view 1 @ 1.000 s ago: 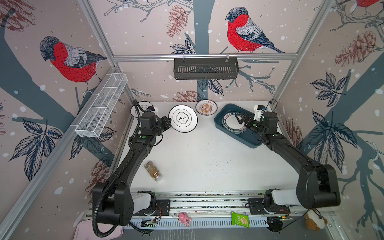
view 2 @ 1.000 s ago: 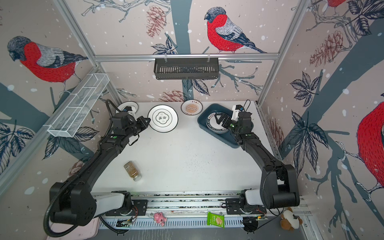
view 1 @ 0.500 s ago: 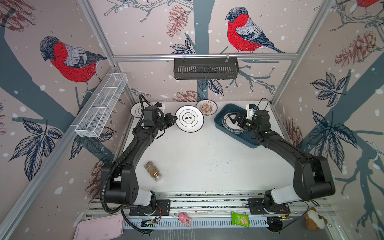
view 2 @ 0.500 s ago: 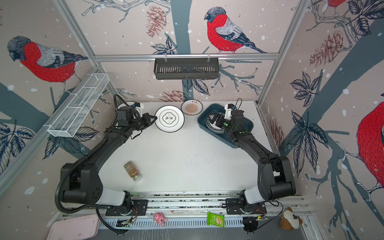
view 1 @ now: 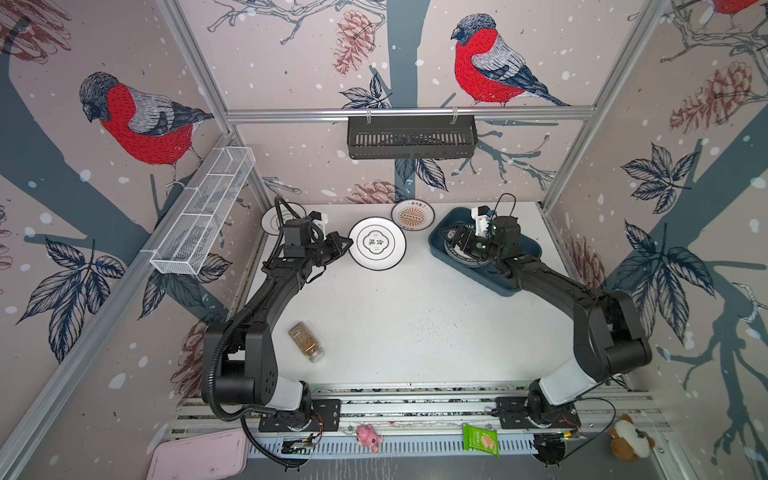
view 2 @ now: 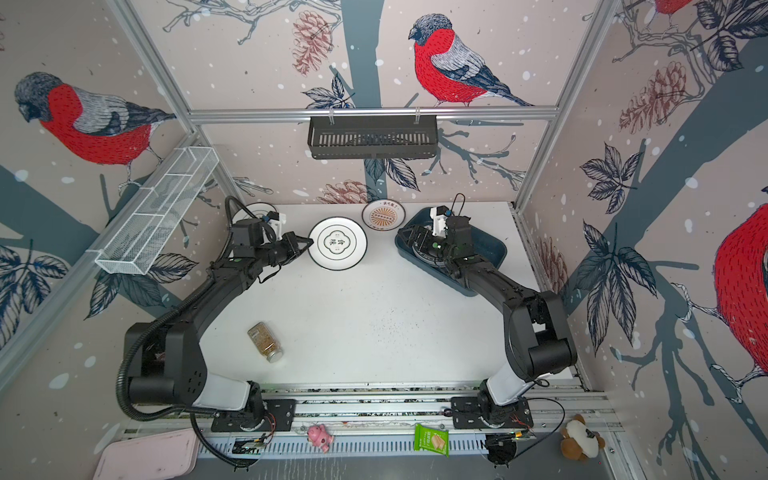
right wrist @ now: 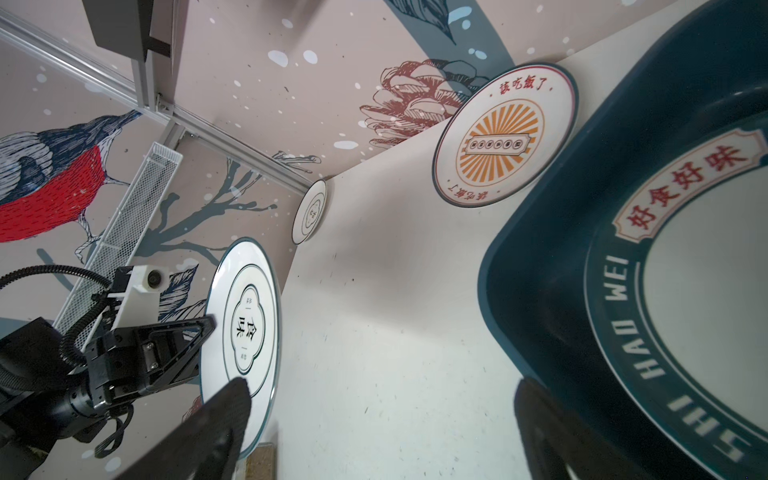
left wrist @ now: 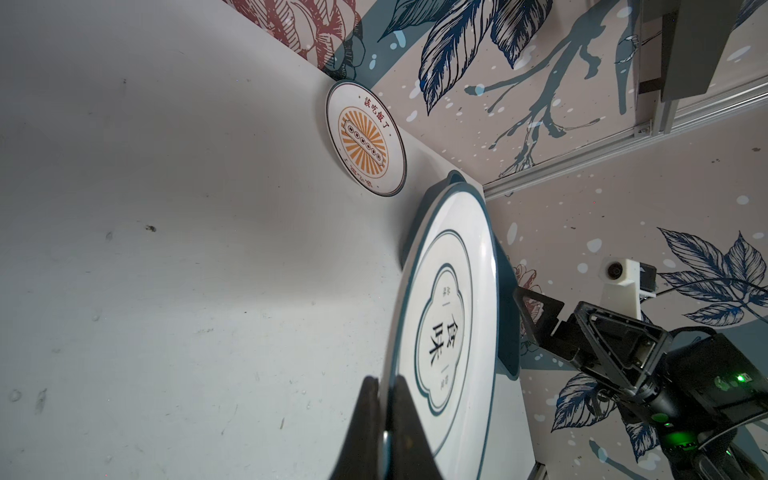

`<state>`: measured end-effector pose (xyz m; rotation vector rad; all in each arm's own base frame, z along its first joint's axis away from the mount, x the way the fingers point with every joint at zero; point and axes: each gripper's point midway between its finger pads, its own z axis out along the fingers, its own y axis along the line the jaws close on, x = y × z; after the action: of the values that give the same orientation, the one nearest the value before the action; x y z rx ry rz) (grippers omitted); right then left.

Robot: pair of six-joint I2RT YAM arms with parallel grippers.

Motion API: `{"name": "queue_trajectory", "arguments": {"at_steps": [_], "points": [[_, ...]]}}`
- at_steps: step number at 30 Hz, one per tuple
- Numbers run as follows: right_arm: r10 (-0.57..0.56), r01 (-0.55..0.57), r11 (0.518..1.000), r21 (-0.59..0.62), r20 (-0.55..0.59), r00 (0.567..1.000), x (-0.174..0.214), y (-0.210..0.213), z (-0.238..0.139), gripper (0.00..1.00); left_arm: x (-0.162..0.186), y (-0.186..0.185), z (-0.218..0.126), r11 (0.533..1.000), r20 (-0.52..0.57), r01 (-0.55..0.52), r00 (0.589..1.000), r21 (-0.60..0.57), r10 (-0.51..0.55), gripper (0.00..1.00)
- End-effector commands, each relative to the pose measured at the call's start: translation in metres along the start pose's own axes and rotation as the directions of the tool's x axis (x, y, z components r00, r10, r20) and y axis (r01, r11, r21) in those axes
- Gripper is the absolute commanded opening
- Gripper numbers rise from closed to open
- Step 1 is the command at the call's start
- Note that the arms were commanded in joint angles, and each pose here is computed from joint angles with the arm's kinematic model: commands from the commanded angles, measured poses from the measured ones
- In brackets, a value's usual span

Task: Place the plates into the plastic bin on the countertop
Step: 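Hold the plate up with the left gripper while the right gripper approaches its rim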

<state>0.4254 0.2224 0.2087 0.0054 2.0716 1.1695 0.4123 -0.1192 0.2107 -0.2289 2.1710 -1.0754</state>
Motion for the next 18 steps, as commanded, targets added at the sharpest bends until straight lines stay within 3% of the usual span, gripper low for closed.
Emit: {"name": "queue_trajectory", "arguments": {"at_steps": [1,10,18], "points": [[-0.048,0.045,0.996,-0.075,-0.049,0.998,0.008,0.019,0.008,0.99,-0.002,-0.011,0.001,0.997,-0.005,-0.034,0.999,0.065,0.035,0.0],[-0.118,0.097,0.984,-0.15,-0.137,0.984,0.034,0.048,0.033,1.0,-0.001,-0.018,-0.003,0.995,-0.015,-0.04,0.999,0.09,0.042,0.0],[-0.137,0.103,0.982,-0.157,-0.225,0.965,0.053,0.054,0.057,0.81,0.0,-0.018,-0.002,0.994,-0.023,-0.033,0.999,0.102,0.036,0.0]]}}
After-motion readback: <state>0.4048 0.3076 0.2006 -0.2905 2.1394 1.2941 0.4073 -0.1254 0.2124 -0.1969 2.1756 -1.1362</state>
